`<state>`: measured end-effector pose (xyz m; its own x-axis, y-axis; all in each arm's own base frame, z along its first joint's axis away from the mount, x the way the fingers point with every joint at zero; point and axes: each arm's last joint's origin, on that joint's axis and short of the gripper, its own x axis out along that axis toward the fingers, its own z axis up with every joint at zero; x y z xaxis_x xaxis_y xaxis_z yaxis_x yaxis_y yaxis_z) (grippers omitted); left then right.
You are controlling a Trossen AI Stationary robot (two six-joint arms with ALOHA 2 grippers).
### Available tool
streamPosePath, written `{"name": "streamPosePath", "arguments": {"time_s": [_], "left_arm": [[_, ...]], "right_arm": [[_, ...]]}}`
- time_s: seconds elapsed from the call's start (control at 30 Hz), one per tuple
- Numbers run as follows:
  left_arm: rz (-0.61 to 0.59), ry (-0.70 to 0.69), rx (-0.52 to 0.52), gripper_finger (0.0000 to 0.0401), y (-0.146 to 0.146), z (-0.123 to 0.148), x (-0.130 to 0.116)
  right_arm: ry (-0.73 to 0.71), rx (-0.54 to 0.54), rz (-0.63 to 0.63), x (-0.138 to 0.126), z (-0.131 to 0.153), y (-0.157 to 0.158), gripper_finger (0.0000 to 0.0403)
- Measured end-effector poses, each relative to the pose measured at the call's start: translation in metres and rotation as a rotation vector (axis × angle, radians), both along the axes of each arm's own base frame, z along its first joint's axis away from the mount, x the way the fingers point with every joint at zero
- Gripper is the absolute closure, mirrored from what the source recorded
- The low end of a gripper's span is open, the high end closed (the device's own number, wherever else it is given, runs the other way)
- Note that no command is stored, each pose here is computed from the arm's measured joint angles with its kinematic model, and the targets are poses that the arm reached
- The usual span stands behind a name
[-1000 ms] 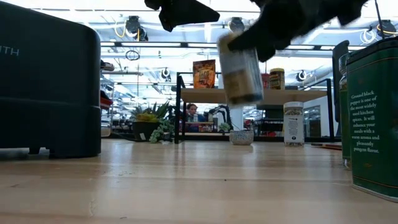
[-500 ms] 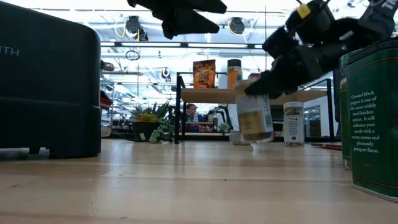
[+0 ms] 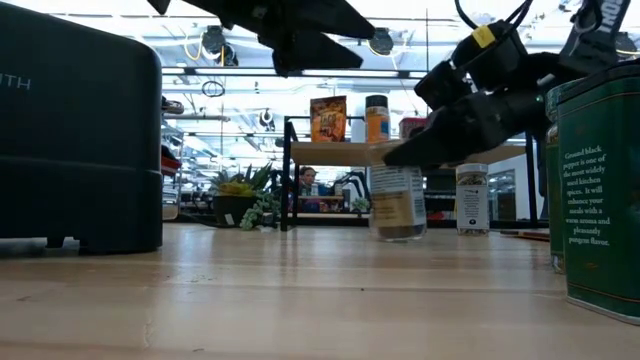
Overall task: Shelf spices
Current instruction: Put the brown seasoning bottle on the shelf
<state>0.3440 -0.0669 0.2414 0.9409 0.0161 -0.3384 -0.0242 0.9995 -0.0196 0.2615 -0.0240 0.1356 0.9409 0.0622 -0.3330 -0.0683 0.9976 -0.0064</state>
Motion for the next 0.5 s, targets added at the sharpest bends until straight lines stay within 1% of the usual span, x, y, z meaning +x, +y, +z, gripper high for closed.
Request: {"name": "streamPosePath", "arguments": {"time_s": [0.13, 0.27, 0.37, 0.5], "left_arm": [[0.006, 0.061, 0.016, 0.0129, 0.001, -0.009, 0.009], [0.019, 0.039, 0.063, 0.0129, 0.003, 0.003, 0.015], [0.013, 0.024, 0.087, 0.0129, 0.004, 0.011, 0.018], [0.015, 0.021, 0.090, 0.0129, 0.004, 0.018, 0.021]], "right_arm": [[-0.034, 0.016, 0.027, 0.003, -0.004, -0.002, 0.0138], [-0.046, 0.045, 0.057, 0.006, -0.011, -0.004, 0.0140], [-0.038, 0.075, 0.057, 0.008, -0.017, -0.006, 0.0127], [-0.020, 0.096, 0.059, 0.008, -0.023, -0.006, 0.0113]]}}
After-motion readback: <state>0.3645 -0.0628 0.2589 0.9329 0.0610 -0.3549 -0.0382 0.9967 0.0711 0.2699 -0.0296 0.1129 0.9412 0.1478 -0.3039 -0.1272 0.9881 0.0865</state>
